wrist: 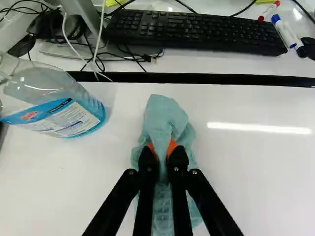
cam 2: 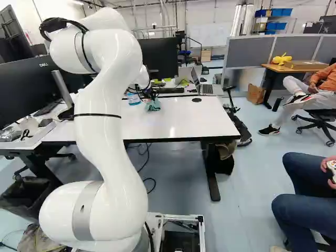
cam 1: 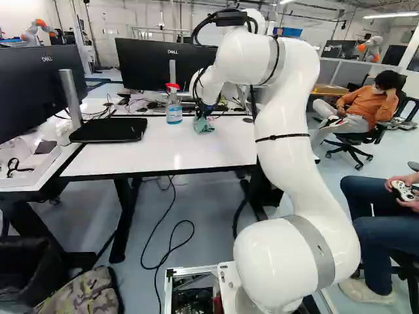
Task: Clean the table with the green towel
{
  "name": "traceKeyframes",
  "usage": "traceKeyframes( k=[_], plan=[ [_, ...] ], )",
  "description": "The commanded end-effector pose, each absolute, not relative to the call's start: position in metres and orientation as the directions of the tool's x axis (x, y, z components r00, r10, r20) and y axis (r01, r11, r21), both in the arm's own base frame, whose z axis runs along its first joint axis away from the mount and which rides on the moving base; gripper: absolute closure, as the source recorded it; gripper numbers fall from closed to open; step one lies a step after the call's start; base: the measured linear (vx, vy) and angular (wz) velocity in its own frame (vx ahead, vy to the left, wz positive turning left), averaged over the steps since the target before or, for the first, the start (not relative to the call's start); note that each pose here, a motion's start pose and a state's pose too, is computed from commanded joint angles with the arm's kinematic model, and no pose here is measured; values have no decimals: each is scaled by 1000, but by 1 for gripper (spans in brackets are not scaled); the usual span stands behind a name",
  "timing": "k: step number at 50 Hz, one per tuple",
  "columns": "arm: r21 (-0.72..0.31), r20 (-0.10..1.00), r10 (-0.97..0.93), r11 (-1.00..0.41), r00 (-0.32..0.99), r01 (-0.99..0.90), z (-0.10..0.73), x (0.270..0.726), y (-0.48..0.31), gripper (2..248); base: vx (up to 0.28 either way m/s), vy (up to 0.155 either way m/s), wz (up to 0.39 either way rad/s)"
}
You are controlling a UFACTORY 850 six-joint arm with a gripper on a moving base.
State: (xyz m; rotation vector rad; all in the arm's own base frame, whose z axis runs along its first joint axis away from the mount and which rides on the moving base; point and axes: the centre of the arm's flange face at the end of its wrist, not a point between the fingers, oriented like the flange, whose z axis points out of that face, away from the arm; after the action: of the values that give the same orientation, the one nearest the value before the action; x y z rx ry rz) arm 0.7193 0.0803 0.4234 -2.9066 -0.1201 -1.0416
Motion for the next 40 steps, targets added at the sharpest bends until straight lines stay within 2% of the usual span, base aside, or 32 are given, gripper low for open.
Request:
traceKeyframes(
  k=[40],
  plan=[
    [-22,591,60,-996,805,90,420,715,80,213,0,0,0]
  ],
)
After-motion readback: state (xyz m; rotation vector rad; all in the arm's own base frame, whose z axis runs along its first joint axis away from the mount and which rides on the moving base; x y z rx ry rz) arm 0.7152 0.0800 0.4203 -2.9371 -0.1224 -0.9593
